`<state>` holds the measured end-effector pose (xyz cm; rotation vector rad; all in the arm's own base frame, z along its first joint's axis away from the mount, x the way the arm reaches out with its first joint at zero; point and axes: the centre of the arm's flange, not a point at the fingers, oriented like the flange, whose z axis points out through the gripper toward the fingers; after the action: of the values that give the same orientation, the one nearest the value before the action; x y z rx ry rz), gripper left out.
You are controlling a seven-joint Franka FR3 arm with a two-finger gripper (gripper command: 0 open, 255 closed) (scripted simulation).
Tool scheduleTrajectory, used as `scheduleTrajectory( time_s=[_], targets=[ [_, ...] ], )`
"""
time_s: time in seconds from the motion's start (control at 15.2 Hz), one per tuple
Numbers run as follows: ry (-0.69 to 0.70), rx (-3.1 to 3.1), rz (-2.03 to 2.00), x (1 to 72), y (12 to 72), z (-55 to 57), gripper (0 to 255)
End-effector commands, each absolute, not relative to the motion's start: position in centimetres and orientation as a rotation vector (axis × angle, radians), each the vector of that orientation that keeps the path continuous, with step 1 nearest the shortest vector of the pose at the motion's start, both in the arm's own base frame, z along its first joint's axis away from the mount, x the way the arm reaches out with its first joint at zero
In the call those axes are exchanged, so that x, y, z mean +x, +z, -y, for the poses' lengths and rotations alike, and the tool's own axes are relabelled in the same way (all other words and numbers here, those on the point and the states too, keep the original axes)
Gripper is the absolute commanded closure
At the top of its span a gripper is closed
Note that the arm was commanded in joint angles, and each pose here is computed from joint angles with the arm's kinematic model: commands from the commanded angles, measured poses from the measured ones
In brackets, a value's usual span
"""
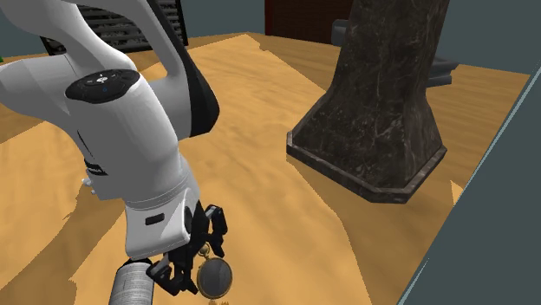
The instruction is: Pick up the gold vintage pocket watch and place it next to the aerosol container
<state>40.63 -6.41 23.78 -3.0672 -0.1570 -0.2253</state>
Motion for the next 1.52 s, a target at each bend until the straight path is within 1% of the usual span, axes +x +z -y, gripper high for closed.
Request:
scheduleTrajectory(
  time_s=[0.0,0.2,0.73,0.79,1.12,1.39,1.45],
  targets=[
    [-0.226,-3.068,0.157,40.6,22.7,6.4,255],
    [-0.226,-3.068,0.157,40.6,20.8,6.4,255],
    [-0.226,-3.068,0.157,40.6,20.8,6.4,255],
    [-0.226,-3.068,0.157,40.6,20.9,6.4,0],
    [-0.226,-3.068,0.157,40.6,20.9,6.4,0],
    [-0.226,-3.068,0.157,39.9,25.8,6.8,0],
    [-0.226,-3.068,0.157,39.9,25.8,6.8,0]
  ],
)
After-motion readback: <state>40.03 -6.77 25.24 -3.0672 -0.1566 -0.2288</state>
